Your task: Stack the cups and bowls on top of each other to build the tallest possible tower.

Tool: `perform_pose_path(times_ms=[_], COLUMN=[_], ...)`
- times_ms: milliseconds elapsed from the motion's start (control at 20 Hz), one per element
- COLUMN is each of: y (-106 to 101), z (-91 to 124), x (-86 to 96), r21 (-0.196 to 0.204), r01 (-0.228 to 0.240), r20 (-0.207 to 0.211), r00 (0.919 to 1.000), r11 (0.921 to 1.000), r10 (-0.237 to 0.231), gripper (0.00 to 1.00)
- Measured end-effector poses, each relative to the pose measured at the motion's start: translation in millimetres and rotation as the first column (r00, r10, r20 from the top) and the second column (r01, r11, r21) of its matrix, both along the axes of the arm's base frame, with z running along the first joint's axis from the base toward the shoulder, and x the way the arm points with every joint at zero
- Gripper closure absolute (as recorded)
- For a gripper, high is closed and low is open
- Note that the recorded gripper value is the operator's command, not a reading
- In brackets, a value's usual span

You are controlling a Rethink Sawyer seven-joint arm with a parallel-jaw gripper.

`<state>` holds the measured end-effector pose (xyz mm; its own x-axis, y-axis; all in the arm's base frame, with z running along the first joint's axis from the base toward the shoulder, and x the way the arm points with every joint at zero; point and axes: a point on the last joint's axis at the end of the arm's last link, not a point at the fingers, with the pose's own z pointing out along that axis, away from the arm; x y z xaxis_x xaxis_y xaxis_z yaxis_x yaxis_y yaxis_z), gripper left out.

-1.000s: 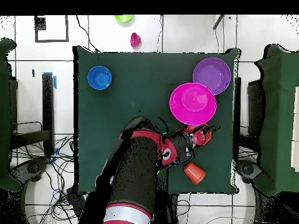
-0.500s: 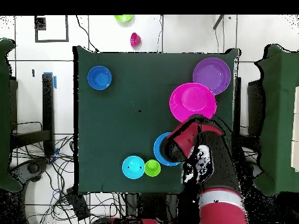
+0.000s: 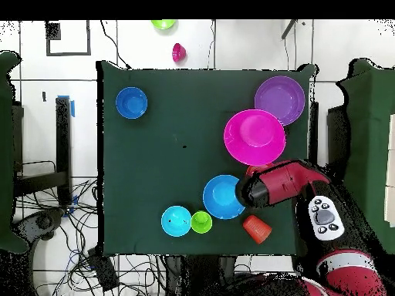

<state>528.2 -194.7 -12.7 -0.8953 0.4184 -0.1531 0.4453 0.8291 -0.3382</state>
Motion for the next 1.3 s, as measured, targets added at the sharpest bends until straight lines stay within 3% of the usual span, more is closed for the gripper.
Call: perform_pose_path(times_ms=[400, 700, 1300], y=[41, 55, 62], z=[-1, -1, -1], x=[28.5, 37.0, 50.5], r21=[0.094, 0.12, 0.204], r01=[-0.068, -0.081, -0.02], r20=[0.018, 0.033, 0.061], r00=[0.9976, 0.9965, 0.9981], r11=[0.9932, 0.9895, 0.9787], r10=[0.067, 0.077, 0.008], gripper=[0.0, 0.0, 0.0])
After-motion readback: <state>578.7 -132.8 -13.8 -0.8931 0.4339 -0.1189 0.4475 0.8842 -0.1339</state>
